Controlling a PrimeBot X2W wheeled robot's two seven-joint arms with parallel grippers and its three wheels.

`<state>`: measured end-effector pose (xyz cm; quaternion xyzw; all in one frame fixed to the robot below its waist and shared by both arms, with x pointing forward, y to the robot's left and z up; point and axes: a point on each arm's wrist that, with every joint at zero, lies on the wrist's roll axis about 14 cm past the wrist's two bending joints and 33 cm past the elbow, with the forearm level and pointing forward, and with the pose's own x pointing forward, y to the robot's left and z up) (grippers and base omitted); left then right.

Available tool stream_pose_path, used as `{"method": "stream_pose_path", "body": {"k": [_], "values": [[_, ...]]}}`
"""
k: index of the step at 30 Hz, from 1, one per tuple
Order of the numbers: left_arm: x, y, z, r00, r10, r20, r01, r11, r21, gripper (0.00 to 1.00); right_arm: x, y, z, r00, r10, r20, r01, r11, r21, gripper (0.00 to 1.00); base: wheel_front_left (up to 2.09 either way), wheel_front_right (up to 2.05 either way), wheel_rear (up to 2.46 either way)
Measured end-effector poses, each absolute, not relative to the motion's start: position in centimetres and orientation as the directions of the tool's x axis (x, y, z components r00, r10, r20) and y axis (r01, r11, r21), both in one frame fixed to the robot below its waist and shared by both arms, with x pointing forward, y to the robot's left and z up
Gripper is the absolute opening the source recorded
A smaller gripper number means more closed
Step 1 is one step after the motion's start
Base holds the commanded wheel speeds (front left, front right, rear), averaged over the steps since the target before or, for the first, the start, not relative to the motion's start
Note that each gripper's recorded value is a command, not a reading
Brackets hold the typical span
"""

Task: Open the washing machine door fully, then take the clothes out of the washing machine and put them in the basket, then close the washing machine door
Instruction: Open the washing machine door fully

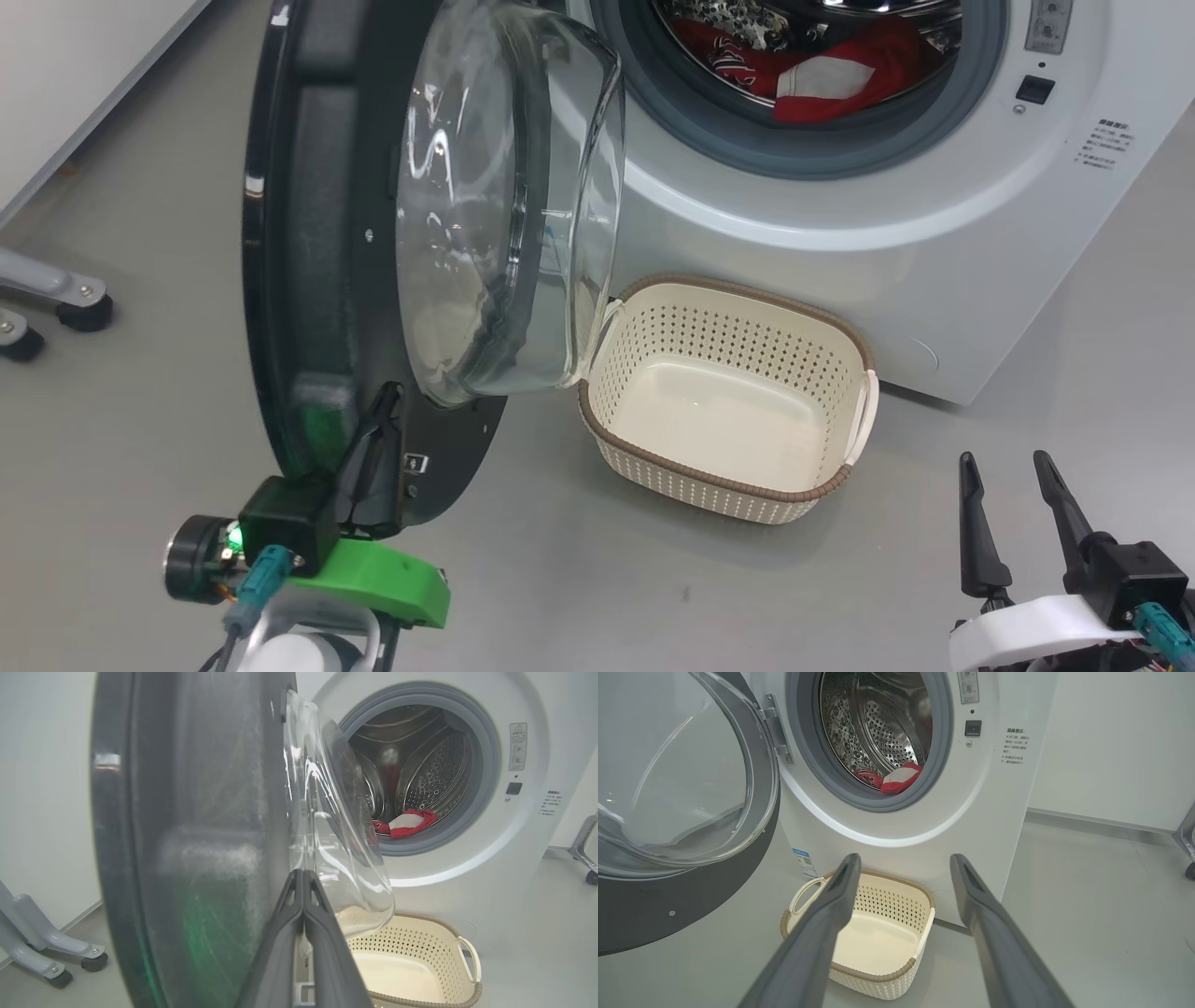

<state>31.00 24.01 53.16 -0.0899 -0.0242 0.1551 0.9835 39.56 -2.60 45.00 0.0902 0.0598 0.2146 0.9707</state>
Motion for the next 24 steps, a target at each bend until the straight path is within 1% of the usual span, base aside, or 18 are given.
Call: {"method": "stream_pose_path", "body": {"k": [8, 24], "values": [[30.6, 27.3, 52.4, 0.917, 0.399, 0.0, -0.393, 0.903, -0.173, 0.0, 39.8, -3.2, 44.7, 0.906, 0.415, -0.084, -0.392, 0.897, 0.203, 1.0, 0.0, 0.0, 0.0], [30.8, 31.7, 50.9, 0.862, 0.504, -0.046, -0.504, 0.847, -0.166, 0.0, 40.4, -4.6, 43.7, 0.915, 0.391, -0.105, -0.367, 0.91, 0.194, 1.0, 0.0, 0.0, 0.0]]}}
